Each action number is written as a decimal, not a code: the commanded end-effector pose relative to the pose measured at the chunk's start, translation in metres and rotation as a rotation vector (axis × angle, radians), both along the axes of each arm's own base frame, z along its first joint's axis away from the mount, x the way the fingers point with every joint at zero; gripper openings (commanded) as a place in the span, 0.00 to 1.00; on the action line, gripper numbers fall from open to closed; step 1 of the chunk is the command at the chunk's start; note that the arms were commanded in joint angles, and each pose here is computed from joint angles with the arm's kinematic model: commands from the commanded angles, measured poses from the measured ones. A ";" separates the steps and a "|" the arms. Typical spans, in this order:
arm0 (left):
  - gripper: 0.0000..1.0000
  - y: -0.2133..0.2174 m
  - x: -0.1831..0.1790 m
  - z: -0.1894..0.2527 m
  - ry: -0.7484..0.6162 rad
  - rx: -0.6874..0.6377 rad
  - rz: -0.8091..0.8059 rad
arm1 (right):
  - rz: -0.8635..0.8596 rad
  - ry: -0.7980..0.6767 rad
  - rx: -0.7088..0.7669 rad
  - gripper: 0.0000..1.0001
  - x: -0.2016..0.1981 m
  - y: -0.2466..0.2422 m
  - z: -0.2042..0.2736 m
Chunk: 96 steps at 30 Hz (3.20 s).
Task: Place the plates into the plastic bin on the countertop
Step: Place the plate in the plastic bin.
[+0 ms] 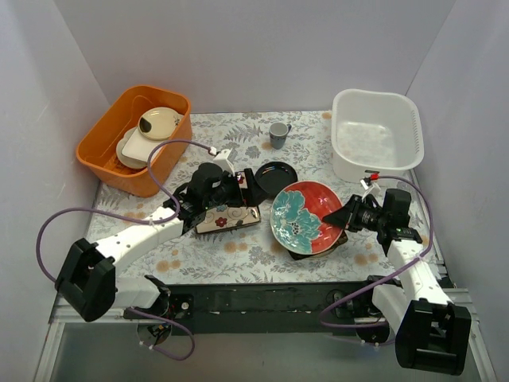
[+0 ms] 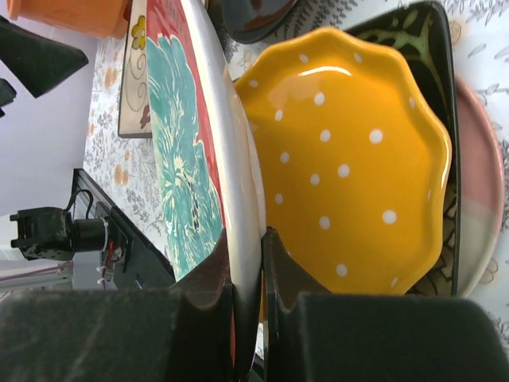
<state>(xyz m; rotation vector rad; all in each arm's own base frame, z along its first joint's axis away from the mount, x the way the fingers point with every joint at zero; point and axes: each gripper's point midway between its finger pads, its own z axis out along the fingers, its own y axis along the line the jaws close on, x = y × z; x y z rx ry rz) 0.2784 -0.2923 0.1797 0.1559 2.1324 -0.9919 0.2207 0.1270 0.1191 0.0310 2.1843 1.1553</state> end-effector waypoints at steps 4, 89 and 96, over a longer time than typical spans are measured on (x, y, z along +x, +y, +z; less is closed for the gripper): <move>0.98 0.033 -0.006 -0.003 -0.004 0.049 0.125 | 0.098 -0.245 0.113 0.01 0.024 0.013 0.074; 0.98 -0.005 -0.021 -0.036 0.050 0.004 -0.106 | -0.192 -0.275 0.111 0.01 0.232 -0.037 0.176; 0.98 0.014 -0.029 -0.041 0.056 0.004 -0.031 | -0.285 -0.261 0.161 0.01 0.254 -0.062 0.171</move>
